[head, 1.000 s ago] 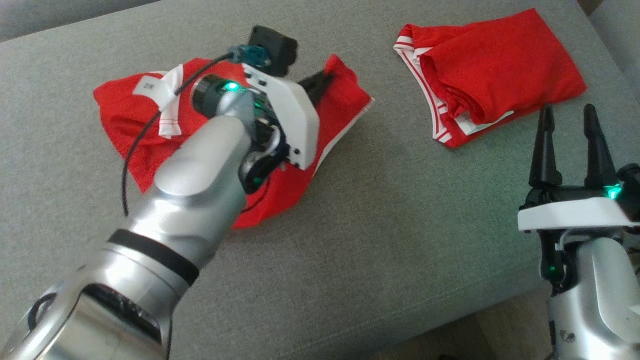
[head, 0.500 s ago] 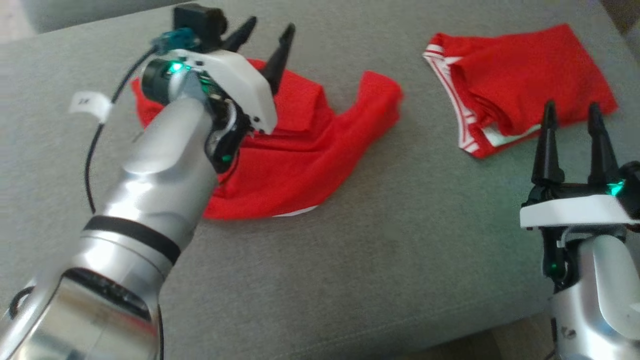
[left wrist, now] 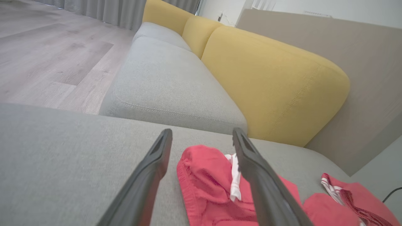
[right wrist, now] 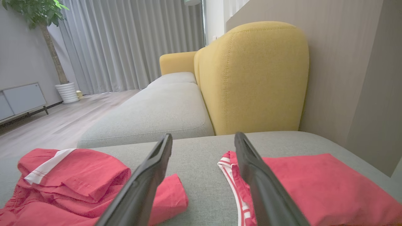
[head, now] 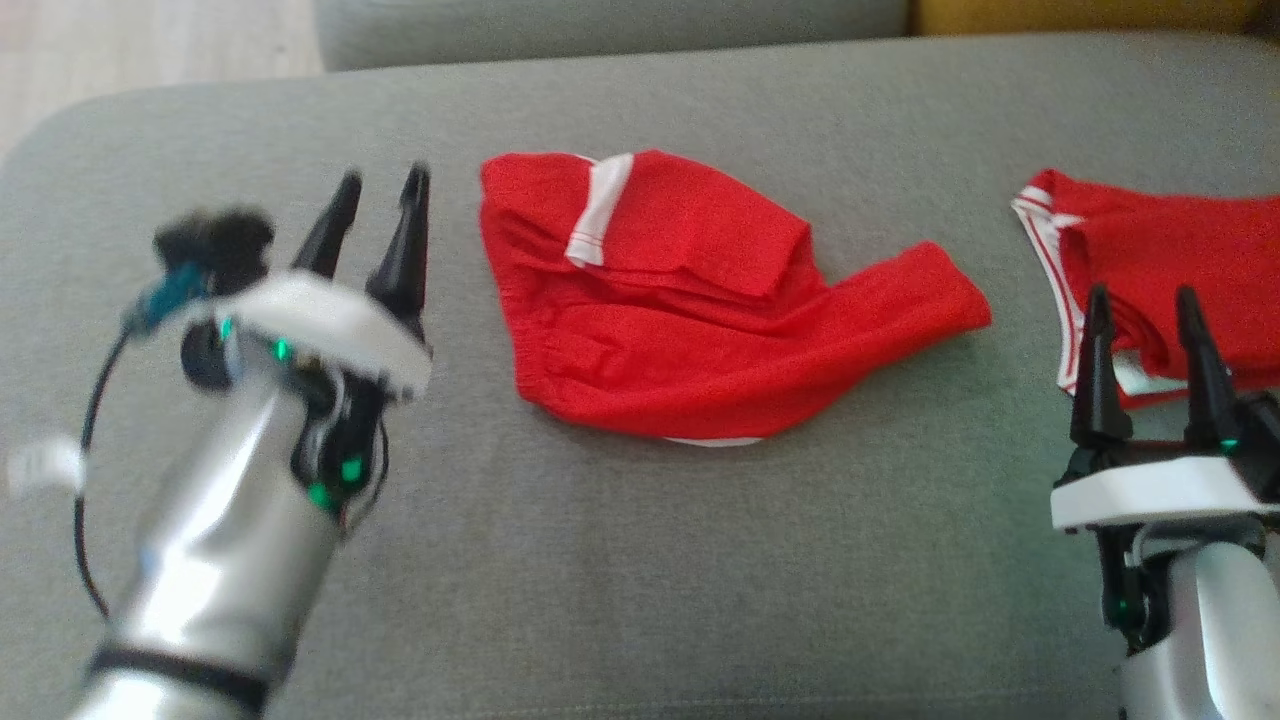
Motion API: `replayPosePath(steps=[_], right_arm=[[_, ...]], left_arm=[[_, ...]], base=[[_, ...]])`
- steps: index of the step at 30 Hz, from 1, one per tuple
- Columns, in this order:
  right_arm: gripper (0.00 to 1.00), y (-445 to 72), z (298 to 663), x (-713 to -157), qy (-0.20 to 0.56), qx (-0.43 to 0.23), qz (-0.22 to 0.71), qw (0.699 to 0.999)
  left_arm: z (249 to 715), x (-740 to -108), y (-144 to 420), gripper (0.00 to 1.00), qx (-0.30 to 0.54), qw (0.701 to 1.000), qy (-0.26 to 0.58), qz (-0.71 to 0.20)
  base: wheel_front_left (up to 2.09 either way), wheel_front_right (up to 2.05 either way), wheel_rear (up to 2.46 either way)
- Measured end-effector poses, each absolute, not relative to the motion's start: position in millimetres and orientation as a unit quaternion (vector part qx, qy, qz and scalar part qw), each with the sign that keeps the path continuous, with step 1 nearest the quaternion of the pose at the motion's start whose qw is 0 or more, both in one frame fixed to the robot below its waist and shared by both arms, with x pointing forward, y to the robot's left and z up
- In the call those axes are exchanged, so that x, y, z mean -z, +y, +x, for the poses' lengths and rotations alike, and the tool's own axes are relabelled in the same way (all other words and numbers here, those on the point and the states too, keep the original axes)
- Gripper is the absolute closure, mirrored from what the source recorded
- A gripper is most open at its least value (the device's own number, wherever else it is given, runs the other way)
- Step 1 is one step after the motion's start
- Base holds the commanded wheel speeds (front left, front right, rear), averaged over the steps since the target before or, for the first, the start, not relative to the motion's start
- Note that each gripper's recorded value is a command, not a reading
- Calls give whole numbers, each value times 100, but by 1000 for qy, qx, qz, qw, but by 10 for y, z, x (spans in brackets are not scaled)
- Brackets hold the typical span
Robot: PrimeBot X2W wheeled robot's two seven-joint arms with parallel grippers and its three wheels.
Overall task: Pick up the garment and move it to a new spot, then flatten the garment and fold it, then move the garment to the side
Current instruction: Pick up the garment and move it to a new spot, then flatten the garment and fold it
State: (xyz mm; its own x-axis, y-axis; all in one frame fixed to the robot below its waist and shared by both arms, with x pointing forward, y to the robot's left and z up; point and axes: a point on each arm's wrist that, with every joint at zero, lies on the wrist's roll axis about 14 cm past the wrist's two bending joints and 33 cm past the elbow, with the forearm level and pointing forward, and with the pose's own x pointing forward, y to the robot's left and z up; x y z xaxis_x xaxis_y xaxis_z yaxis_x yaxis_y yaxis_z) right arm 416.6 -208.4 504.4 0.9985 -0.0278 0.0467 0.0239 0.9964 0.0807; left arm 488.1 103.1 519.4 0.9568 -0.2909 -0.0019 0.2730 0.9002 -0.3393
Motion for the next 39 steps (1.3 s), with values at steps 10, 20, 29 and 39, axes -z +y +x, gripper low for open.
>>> replayPosePath(steps=[10,20,29,39], right_arm=[[0,-1867,4133,-5088,-22,-18,42,999],[0,-1938,4089,-5044,-16,-9,40,999],[0,-2109,4035,-4903,3,16,41,999],[0,-2223,4035,-4803,14,33,42,998]], left_arm=[[4080,-4790,1290,0,82,968,51,-233],[4073,-4636,785,0,165,960,103,-199],[3988,-4086,522,0,249,944,207,-60],[4093,-3852,499,0,272,936,222,35]], base=[[0,0,0],[0,0,0],[0,0,0],[0,0,0]])
